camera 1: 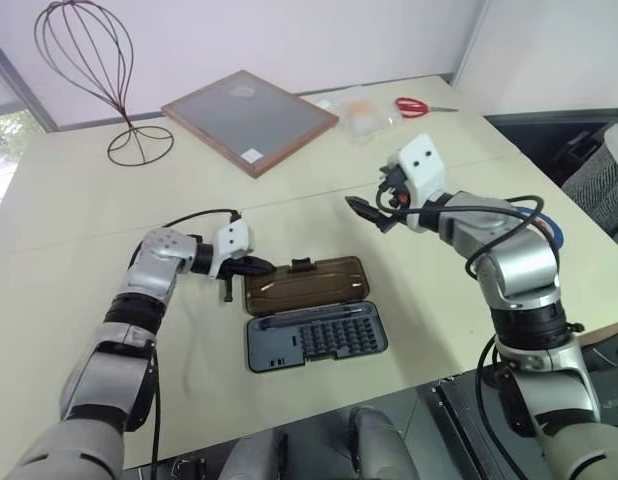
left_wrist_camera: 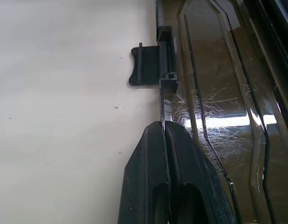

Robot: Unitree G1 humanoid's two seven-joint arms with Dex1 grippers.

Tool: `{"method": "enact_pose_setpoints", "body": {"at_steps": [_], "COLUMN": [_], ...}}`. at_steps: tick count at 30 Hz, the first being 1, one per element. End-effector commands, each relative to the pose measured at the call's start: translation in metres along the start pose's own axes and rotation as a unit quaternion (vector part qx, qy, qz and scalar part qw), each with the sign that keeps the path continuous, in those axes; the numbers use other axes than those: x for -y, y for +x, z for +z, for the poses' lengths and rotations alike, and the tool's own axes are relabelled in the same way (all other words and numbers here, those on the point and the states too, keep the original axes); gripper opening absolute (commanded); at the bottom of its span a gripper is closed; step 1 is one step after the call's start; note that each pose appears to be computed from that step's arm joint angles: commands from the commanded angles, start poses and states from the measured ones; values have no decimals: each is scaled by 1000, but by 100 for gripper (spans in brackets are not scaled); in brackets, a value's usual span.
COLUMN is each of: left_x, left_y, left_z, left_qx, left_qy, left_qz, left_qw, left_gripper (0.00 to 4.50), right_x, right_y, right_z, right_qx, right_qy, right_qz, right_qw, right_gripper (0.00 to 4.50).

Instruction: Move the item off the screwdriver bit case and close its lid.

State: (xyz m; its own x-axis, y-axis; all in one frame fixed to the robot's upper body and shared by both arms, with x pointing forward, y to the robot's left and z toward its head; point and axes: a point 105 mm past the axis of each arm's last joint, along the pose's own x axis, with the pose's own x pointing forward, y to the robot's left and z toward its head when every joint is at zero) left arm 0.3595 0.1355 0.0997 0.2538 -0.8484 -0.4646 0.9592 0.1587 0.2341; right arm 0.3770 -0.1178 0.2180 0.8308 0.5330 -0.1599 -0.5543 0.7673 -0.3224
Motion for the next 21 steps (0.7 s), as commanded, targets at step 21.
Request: {"method": "enact_pose_setpoints", "body": {"at_steps": [21], "left_x": [6], "left_y": [-10], "left_z": [-7], "left_qx": [10], "left_qy": [-37], "left_qz": [58], "left_qw": [998], "left_gripper": [131], "right_x": [0], "right_y": [-1], "right_z": [15], "right_qx": [23], "right_qy": [-21], "right_qz": [0], "right_qw": [1000], "right_gripper": [450]}}
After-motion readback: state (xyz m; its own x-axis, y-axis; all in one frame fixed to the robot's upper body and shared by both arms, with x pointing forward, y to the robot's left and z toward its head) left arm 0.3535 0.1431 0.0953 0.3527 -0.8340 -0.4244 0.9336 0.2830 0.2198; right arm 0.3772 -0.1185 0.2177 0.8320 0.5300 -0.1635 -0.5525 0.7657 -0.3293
